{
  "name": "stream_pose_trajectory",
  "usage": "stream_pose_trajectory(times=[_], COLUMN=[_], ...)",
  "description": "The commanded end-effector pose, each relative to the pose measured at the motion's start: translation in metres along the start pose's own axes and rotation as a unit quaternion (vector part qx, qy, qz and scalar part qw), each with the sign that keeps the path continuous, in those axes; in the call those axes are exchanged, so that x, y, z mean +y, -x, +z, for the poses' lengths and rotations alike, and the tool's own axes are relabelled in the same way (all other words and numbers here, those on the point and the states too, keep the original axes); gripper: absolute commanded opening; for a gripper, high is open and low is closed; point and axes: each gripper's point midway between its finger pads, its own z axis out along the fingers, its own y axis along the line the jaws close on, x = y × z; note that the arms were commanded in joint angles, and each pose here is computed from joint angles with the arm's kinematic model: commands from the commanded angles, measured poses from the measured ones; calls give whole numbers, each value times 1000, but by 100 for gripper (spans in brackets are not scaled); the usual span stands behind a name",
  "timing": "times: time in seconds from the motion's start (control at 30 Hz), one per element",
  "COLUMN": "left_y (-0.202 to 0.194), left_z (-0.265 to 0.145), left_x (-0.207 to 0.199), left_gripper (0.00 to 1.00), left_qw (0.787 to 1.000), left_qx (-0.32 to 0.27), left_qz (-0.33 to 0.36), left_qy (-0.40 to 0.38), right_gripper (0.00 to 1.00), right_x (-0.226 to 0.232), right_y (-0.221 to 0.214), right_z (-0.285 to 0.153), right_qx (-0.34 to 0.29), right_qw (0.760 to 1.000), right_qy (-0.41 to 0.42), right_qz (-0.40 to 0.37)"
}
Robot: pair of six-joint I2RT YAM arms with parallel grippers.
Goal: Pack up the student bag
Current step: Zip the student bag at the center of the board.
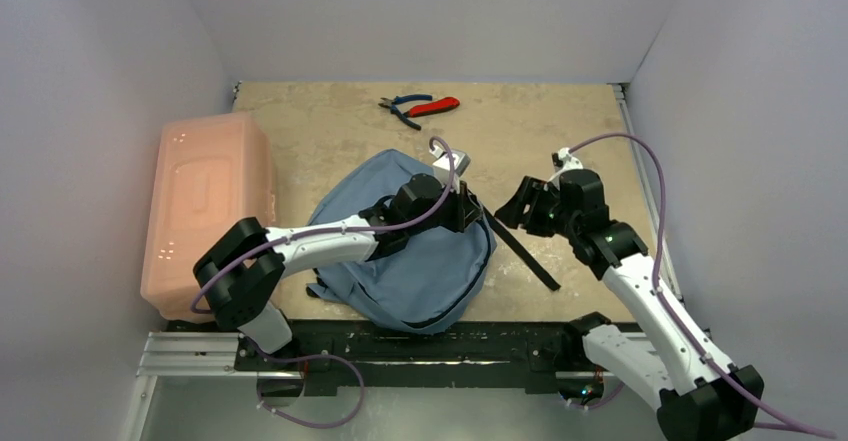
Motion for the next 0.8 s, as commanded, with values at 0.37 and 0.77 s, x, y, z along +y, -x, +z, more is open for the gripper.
stream_pose_trajectory(times=[0.37, 0.77], left_y=[26, 27], left_z=[5, 14], left_x=[-26, -2], left_gripper=[0, 0], left_qw=[996, 996], left_qx=[11, 25], left_qz=[-63, -88], left_qy=[-61, -7], right_gripper=[42, 0], right_x=[15, -7], right_y=[-27, -54], right_z=[28, 40], right_qx=[27, 51], right_qw=[996, 997], right_qy=[35, 10], right_qz=[-78, -53])
